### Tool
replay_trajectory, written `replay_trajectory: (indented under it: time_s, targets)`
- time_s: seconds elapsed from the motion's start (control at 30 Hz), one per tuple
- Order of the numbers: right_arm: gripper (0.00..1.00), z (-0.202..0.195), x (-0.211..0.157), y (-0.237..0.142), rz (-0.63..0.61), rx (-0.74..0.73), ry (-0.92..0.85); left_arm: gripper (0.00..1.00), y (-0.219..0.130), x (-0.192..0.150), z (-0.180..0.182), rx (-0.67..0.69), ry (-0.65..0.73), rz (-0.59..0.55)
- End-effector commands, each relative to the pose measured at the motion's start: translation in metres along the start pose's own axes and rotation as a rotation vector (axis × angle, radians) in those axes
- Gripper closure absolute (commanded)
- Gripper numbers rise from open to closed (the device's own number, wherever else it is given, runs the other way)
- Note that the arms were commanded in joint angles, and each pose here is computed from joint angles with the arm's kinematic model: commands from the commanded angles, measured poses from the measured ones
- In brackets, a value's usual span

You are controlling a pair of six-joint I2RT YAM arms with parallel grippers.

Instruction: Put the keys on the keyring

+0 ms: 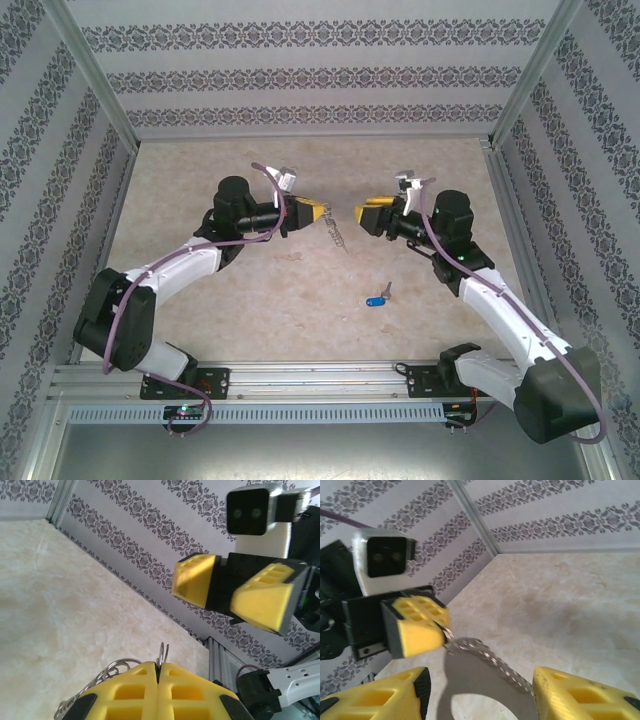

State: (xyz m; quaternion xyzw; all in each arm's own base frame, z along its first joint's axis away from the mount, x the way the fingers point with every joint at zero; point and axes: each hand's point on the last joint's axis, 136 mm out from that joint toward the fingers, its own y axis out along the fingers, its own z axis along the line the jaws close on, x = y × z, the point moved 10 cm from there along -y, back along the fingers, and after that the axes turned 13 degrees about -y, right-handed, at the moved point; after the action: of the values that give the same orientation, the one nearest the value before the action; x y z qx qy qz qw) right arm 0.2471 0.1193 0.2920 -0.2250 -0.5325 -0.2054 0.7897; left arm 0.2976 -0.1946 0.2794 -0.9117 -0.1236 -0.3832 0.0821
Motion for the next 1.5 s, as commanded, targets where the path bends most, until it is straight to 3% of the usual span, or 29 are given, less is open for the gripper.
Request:
replay_trajectory:
  time_s: [0.0,0.33,0.6,1.13,1.3,1.47]
  targets:
    - [0.43,-0.002,-0.007,0.002,-0.029,-0.04,0.043,1.0,-0.008,0.012,-0.029,-0.063,0.253,-0.116]
    - [0.45,0.011,-0.01,0.017,-0.014,0.096,-0.078,1.0,-0.017,0.003,-0.046,-0.061,0.536,-0.216]
    - [0.48,0.017,-0.005,0.013,-0.039,0.128,-0.116,1.0,-0.015,-0.004,-0.045,-0.086,0.62,-0.246]
    - [0.49,0.028,0.001,0.014,-0.047,0.163,-0.139,1.0,-0.011,-0.007,-0.035,-0.067,0.556,-0.244]
    - [0.48,0.018,-0.006,0.012,-0.013,0.016,-0.079,1.0,-0.012,-0.01,-0.031,-0.035,0.523,-0.24]
    - [0.44,-0.002,-0.032,-0.001,0.084,-0.298,0.081,1.0,-0.015,-0.017,-0.028,-0.017,0.503,-0.244]
